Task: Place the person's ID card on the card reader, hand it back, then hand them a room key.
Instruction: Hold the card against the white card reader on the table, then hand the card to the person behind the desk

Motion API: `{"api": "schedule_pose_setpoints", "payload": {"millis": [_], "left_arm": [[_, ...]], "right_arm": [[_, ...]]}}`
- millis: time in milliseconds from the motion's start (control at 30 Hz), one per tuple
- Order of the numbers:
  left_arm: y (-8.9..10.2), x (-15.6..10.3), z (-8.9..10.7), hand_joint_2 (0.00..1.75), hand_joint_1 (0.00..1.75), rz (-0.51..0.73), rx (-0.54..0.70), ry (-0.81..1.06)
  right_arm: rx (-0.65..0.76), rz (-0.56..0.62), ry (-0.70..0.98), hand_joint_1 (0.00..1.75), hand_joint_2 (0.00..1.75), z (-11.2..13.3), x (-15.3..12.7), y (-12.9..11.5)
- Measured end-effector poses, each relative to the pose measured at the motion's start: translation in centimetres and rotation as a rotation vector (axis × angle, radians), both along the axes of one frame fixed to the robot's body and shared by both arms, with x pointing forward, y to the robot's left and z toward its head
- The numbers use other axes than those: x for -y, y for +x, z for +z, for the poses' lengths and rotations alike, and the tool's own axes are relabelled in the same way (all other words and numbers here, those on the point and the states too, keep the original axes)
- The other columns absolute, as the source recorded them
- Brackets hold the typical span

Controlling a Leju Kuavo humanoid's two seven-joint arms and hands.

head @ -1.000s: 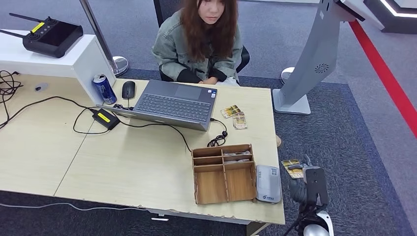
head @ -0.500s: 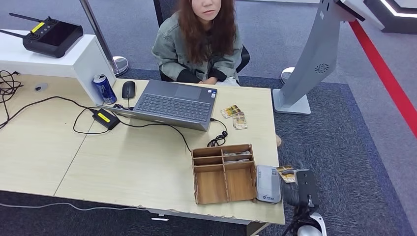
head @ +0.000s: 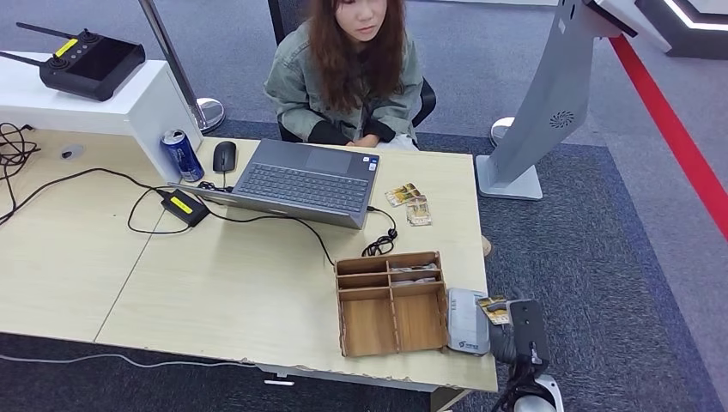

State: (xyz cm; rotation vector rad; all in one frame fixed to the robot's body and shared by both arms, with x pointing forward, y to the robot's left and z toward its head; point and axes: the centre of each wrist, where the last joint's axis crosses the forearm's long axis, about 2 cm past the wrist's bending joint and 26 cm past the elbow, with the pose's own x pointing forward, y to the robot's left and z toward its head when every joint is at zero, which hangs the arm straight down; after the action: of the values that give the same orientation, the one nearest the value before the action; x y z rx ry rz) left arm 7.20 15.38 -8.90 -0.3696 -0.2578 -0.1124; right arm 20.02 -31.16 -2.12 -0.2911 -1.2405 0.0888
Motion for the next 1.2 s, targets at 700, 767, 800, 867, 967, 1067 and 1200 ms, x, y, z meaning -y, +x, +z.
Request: {"api": "schedule_pose_setpoints", "payload": {"millis": [700,767,800,867,967,1067,1200], "left_arm": [[-0.1,-0.1,-0.1,0.00,0.00,-0.010,-0.007,-0.011],[-0.1,-0.2,-0.1,0.00,0.00,-0.013,-0.010,-0.012],[-0.1,-0.1,-0.1,0.00,0.00,-0.015,-0.012,-0.012],[-0.1,-0.1,-0.1,0.00,0.00,-0.021,-0.014,-0.012],[-0.1,-0.1,0.0,0.00,0.00,-0.037,-0.017,-0.012],[0.0,-0.1,0.0,0.00,0.00,-0.054,-0.018,-0.010],[0.0,-0.1,0.0,0.00,0.00,-0.093,-0.021,-0.005]], "right_arm": [[0.238,-0.048,-0.174,1.75,1.75,11.9,3.5,6.8],[0.310,-0.035,-0.210,1.75,1.75,14.8,3.3,8.1],[0.345,-0.027,-0.229,1.75,1.75,16.3,3.2,8.8],[0.414,-0.011,-0.266,1.75,1.75,19.2,2.6,10.0],[0.506,0.019,-0.298,1.75,1.75,22.8,1.2,11.6],[0.572,0.057,-0.302,1.75,1.75,25.6,-0.3,13.1],[0.658,0.135,-0.269,1.75,1.75,29.4,-3.7,15.7]]}}
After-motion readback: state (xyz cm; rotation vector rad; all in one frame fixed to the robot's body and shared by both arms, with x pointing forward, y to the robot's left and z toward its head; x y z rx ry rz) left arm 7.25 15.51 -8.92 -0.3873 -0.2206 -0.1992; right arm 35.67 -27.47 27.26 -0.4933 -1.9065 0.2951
